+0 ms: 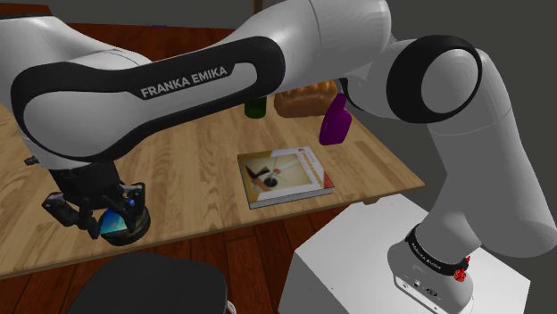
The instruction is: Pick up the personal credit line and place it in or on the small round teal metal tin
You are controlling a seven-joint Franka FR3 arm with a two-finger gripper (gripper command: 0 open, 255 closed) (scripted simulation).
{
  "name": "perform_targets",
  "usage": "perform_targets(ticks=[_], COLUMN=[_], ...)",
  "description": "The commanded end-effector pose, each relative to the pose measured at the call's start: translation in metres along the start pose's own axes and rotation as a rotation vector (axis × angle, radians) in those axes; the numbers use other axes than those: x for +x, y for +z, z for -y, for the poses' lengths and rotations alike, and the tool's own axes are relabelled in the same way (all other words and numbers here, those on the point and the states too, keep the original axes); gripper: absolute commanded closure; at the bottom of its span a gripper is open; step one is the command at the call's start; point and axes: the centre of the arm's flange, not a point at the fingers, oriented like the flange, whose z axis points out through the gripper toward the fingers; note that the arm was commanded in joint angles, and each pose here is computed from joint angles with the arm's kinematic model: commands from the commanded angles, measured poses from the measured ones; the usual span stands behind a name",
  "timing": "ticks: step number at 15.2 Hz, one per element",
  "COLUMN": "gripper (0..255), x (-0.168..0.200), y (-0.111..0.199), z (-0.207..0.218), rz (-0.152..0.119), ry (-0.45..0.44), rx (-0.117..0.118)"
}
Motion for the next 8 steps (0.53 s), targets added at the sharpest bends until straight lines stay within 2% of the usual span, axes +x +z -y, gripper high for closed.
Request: perform_targets(ticks=[1, 5, 6, 8], gripper=[255, 255, 0, 0], x=[0.0001, 0.0001, 0.0001, 0.0001], y=[0.0004, 0.0004, 0.0004, 0.0004], z=[0.0000, 0.0000, 0.0000, 0.0000], rz=[0.000, 0.000, 0.000, 0.000], ry=[0.000, 0.000, 0.000, 0.000], rx=[0.000, 0.000, 0.000, 0.000])
